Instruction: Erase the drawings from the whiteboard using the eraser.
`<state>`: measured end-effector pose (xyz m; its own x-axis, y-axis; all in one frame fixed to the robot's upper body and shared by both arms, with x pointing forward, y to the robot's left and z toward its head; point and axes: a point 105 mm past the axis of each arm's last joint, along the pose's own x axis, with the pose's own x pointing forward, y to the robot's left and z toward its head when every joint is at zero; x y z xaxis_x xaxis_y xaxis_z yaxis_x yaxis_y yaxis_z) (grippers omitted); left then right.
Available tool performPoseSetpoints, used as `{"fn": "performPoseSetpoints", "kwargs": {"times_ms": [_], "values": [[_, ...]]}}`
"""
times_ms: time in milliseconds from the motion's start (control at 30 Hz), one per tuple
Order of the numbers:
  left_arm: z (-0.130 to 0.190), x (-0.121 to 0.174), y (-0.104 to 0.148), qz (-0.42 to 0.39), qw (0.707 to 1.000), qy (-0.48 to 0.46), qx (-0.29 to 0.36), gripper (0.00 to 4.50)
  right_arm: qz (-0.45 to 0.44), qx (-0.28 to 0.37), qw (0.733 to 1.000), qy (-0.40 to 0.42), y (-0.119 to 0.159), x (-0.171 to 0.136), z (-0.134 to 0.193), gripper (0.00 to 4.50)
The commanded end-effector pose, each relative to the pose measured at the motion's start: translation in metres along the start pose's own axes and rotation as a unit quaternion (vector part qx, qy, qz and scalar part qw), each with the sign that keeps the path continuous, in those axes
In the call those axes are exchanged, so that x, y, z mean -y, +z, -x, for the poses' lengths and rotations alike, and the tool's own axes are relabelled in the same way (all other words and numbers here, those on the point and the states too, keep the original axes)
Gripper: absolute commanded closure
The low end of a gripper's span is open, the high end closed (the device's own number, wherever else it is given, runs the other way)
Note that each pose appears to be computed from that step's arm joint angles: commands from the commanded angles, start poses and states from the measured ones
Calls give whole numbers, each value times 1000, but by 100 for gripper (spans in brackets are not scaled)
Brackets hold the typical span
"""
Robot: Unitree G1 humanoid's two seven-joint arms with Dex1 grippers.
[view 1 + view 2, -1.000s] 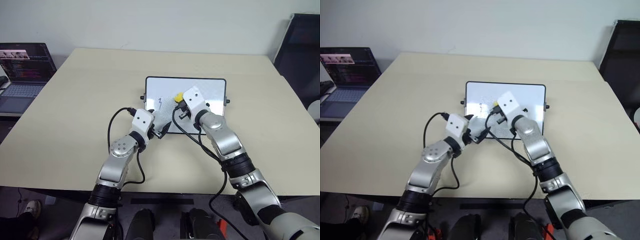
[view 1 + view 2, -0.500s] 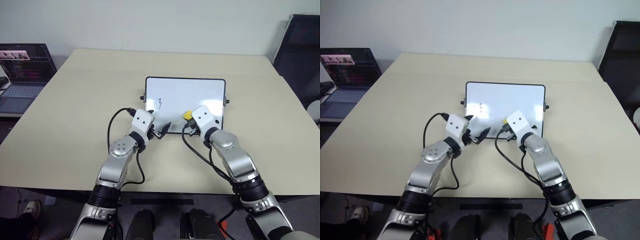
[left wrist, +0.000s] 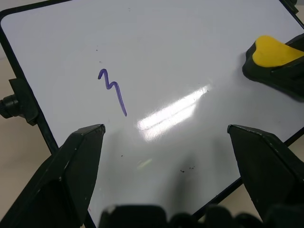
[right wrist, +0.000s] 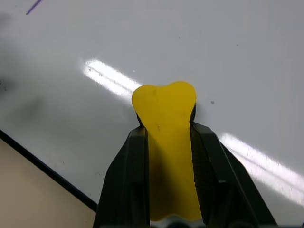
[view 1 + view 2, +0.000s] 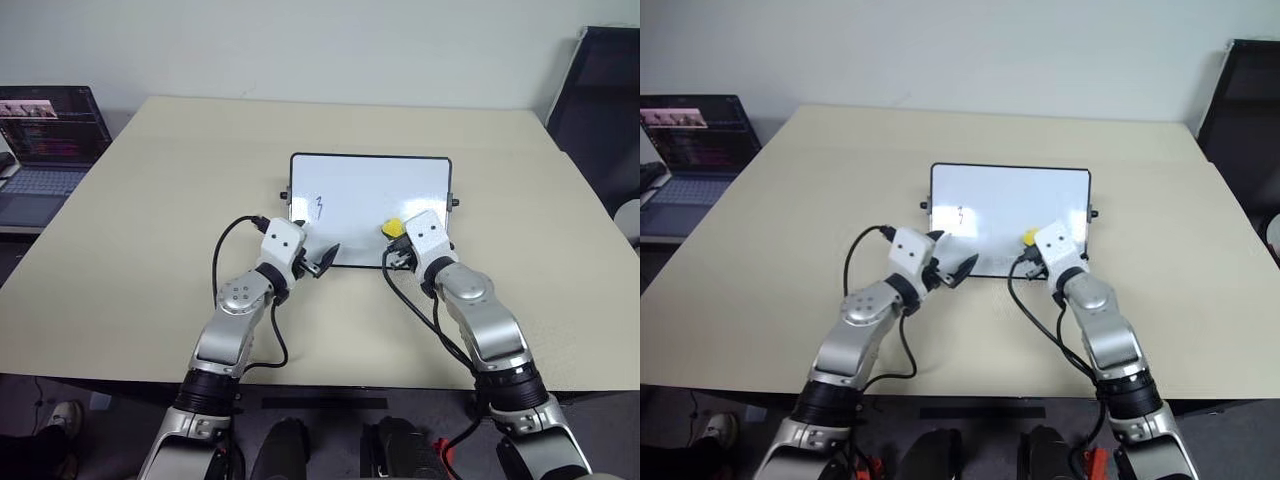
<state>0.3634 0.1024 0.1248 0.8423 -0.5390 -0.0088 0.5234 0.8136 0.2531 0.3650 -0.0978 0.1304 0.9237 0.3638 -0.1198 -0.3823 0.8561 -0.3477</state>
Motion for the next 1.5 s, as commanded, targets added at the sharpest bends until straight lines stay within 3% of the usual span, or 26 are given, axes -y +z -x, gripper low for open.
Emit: {"fn": "performPoseSetpoints", "kwargs": {"times_ms": [33,200,733,1167,1500], "values": [[2,-3,17,-11,999,7,30,0,17,58,998,-20,19,11,12,363],[2,-3,16,-10,1000,6,29,0,14,42,998,-33,6,16,20,363],[1,-1,17,-10,999,3,31,0,24,48,998,-42,11,19,15,363],[8,-19,17,-20,998,47,29,0,21,120,992,39,67,-31,-31,363],[11,-23,17,-23,997,61,30,0,46,123,988,82,101,-56,-75,363]]}}
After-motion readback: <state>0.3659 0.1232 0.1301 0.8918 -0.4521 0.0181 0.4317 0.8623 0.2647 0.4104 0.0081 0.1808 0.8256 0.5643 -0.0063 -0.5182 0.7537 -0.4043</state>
